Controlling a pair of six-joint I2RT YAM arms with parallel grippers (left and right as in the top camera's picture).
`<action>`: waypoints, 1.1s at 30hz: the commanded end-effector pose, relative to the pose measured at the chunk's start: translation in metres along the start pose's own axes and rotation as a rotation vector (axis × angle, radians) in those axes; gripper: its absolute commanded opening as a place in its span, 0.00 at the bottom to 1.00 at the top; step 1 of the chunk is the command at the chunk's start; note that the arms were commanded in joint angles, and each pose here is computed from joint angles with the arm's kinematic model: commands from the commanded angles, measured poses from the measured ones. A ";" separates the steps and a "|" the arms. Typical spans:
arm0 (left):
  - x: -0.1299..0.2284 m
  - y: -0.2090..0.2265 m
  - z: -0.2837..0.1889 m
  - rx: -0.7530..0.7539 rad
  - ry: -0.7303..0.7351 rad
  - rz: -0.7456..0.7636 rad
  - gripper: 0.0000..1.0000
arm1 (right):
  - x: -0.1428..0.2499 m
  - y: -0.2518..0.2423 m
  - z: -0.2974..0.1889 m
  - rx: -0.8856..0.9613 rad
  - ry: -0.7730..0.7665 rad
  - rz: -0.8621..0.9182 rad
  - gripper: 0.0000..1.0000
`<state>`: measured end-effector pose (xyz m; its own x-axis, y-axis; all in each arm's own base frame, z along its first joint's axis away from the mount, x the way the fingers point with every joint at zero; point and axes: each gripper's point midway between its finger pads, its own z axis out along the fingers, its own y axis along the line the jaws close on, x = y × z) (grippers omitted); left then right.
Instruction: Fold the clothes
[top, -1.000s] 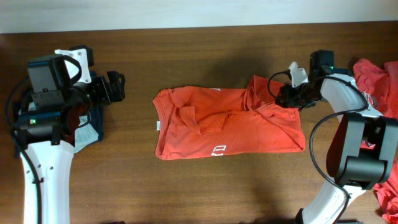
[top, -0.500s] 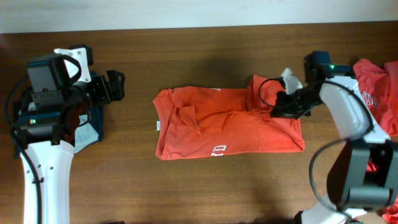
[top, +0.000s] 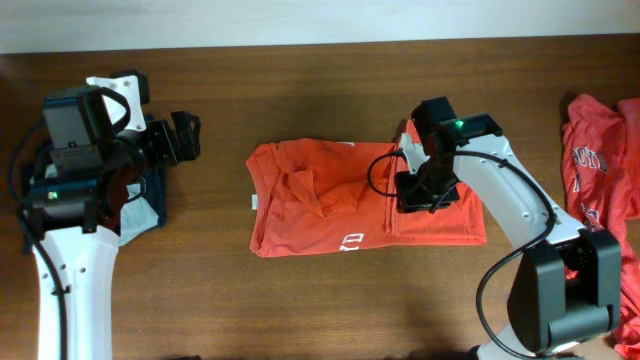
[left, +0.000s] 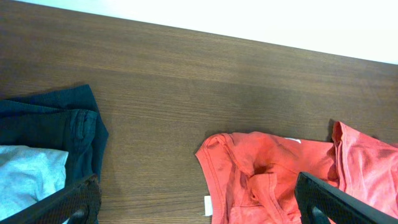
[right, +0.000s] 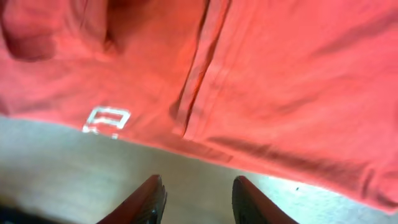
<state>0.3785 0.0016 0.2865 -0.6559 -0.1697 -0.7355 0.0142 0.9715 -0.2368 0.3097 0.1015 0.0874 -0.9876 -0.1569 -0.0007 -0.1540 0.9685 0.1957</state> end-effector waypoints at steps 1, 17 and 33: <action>-0.009 -0.002 -0.011 0.006 -0.037 0.025 0.99 | -0.013 -0.017 -0.002 0.051 -0.055 0.058 0.43; -0.009 -0.003 -0.011 0.007 -0.036 0.025 0.99 | -0.120 -0.032 0.007 -0.030 -0.415 0.233 0.52; -0.008 -0.003 -0.011 0.009 -0.035 0.024 0.99 | -0.113 -0.036 0.055 0.049 -0.316 0.280 0.51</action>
<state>0.3787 0.0016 0.2867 -0.6554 -0.1696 -0.7360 0.0144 0.9715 -0.2367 0.4221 0.0988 0.0238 -0.9600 0.1549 -0.2333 0.0996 0.9675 0.2324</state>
